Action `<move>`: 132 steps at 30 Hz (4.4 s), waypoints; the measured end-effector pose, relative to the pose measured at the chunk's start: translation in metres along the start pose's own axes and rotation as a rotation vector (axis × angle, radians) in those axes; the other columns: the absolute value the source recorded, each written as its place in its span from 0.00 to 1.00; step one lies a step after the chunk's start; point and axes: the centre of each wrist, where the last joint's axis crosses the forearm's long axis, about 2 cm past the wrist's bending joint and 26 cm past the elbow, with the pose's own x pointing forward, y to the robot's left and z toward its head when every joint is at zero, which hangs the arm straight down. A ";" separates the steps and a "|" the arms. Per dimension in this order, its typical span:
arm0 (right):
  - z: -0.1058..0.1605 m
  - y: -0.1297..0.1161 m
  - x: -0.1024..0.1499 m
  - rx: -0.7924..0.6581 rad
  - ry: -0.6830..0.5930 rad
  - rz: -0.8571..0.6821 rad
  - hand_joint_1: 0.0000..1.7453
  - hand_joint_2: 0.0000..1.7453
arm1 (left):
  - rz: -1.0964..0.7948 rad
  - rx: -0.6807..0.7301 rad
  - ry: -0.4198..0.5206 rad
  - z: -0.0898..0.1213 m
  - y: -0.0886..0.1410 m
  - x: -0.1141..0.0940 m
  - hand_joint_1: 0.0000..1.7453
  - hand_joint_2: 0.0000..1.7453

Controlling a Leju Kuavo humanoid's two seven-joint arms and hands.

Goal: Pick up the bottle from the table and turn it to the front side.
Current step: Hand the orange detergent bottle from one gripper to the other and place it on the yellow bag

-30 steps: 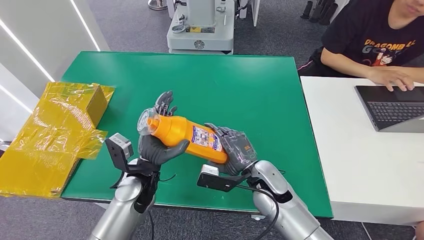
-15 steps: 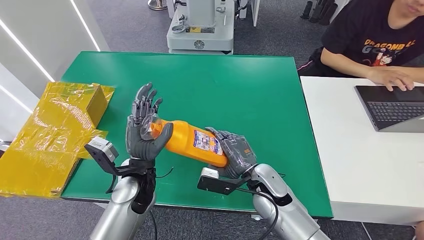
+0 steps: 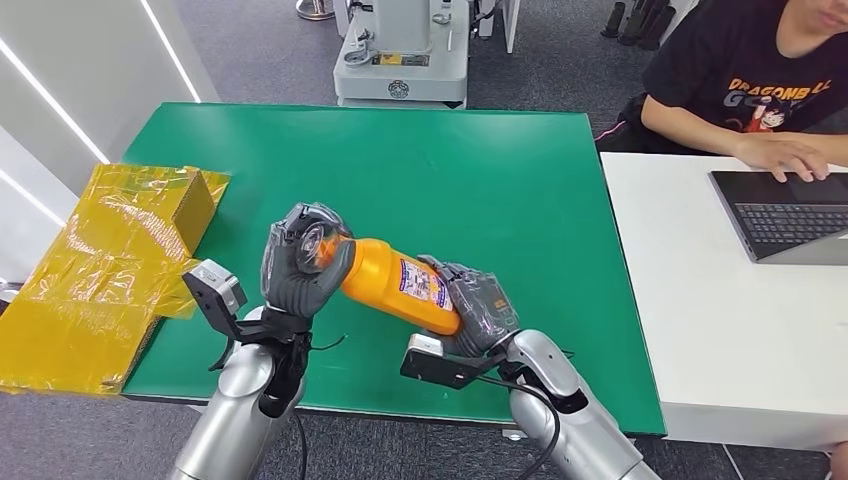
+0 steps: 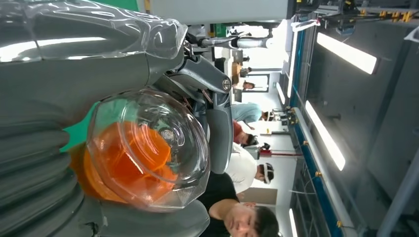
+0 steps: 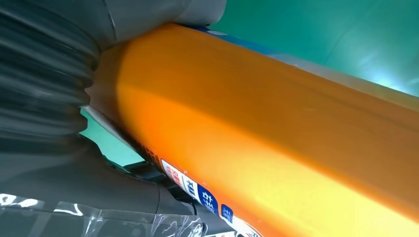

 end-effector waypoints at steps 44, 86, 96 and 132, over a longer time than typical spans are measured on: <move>0.002 0.002 0.000 -0.034 -0.005 0.045 1.00 1.00 | -0.042 -0.154 0.126 0.005 -0.002 -0.010 0.30 1.00; 0.003 0.007 0.007 -0.042 0.011 0.016 0.00 1.00 | 0.029 -0.065 0.082 0.009 -0.016 -0.012 1.00 1.00; 0.005 0.015 0.021 -0.074 -0.010 -0.026 0.00 1.00 | 0.001 -0.043 0.083 0.011 -0.007 -0.013 1.00 1.00; 0.034 0.024 0.056 -0.400 -0.005 -0.249 0.00 1.00 | -0.510 0.153 -0.083 0.002 0.125 0.042 1.00 1.00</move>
